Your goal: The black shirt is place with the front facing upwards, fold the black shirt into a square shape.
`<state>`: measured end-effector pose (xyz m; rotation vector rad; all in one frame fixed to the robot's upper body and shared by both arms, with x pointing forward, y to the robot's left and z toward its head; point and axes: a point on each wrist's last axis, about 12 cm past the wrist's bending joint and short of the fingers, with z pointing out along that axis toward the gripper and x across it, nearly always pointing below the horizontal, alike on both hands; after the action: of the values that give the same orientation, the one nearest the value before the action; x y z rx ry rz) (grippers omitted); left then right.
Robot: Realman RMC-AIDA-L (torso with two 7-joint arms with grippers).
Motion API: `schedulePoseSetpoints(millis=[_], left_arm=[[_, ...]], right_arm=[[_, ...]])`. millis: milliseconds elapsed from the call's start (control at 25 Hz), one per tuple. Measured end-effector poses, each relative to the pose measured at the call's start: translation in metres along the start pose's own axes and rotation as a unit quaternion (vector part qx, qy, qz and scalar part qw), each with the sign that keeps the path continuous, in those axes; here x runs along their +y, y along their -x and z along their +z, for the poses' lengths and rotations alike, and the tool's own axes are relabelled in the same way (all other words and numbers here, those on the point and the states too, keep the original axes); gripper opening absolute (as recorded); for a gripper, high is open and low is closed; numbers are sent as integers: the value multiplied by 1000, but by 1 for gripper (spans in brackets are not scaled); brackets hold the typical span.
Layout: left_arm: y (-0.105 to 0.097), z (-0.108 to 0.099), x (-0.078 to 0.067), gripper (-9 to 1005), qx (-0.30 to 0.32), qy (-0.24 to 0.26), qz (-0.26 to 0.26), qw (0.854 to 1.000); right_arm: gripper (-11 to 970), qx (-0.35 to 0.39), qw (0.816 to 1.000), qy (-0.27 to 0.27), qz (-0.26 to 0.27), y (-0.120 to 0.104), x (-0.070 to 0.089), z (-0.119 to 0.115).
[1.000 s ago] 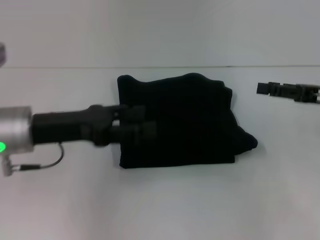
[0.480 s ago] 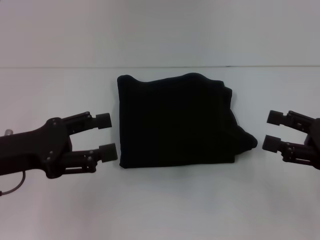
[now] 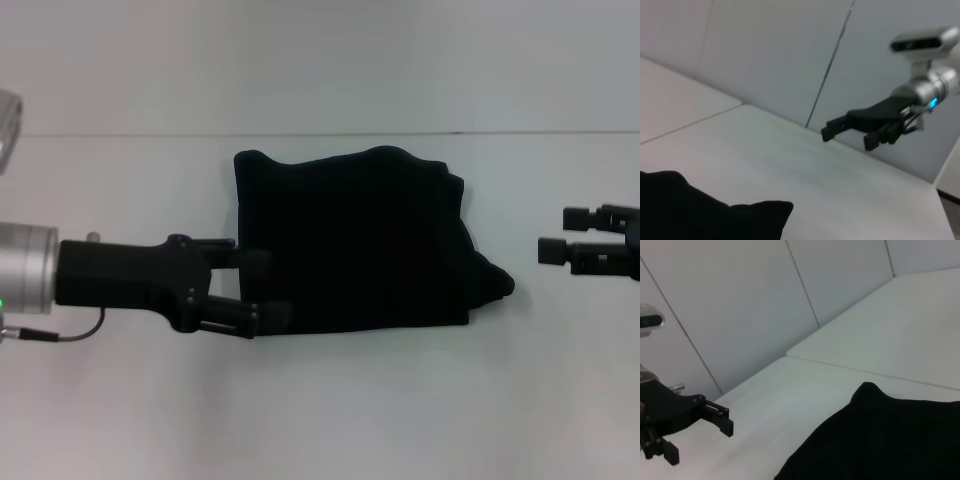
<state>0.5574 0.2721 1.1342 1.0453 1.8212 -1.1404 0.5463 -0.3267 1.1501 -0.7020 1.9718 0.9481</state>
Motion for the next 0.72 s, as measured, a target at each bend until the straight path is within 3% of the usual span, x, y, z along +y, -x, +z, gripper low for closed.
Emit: schedulePoseSetpoints(millis=[200,720], left_arm=[[4,11,2,891,17,-5,6,1000],[2,15,4,891,21,6,2,1000]], right_arm=[[931,23,1000,-14,8,8,0,4],[930,48,998,-41,13,6,-8,14]])
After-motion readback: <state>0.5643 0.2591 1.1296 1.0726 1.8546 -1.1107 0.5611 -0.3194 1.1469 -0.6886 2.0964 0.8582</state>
